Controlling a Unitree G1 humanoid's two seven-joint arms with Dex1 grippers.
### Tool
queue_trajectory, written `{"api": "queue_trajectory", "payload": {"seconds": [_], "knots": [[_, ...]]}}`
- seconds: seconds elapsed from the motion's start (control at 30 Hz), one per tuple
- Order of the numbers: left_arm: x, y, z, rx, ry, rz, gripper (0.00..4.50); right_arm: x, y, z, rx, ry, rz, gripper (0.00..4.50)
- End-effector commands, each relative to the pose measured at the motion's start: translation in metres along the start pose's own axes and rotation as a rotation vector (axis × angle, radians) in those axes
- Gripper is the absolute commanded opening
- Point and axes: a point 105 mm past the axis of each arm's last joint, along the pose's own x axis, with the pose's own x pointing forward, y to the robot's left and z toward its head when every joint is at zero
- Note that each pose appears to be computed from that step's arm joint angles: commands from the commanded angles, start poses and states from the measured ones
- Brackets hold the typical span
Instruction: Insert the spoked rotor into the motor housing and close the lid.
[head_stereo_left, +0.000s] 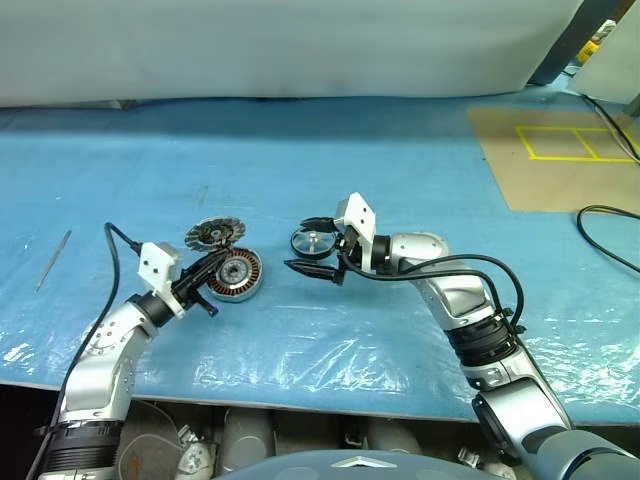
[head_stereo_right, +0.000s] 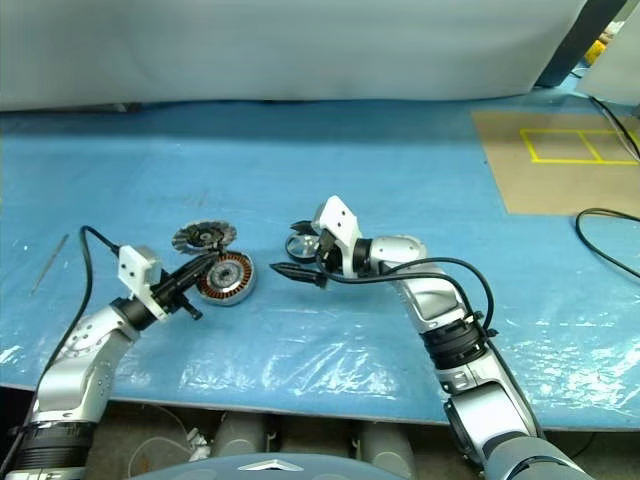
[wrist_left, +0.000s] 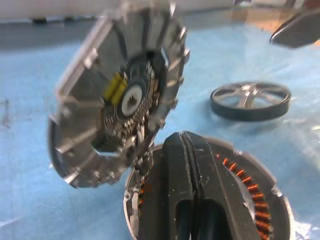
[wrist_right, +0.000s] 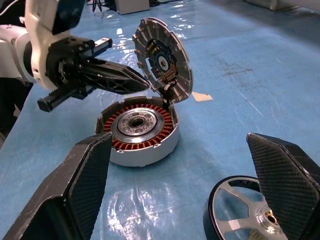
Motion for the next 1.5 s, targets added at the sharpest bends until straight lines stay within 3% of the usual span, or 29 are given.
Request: {"api": "queue_trajectory", "payload": {"seconds": [0.03,0.27,0.47,0.6,0.87,1.17,1.5], "knots": [[-0.009,-0.001,0.017,0.001,-0.047,-0.032,0.03,-0.002,-0.001,0.009,-0.034,-0.036,0.000,4.50],[-0.021,-0.007,0.016,-0.014,-0.026,-0.059,0.03,-0.010,-0.014,0.012,-0.051,-0.035,-0.046,4.50],[-0.023,0.006,0.020,0.025,-0.057,0.029,0.03,-0.012,-0.025,0.013,-0.060,-0.021,-0.068,4.50],[-0.026,-0.005,0.017,-0.001,-0.033,-0.016,0.03,-0.013,-0.033,0.009,-0.061,0.025,-0.074,4.50],[-0.021,-0.017,0.018,0.034,-0.011,-0.033,0.03,-0.001,-0.062,0.002,-0.091,0.229,-0.041,4.50],[-0.014,-0.035,0.015,0.046,-0.021,-0.030,0.03,0.008,-0.085,-0.007,-0.003,0.500,-0.005,4.50],[-0.020,-0.032,0.013,0.054,-0.028,0.002,0.03,0.011,-0.079,-0.009,0.028,0.567,0.066,4.50]]}}
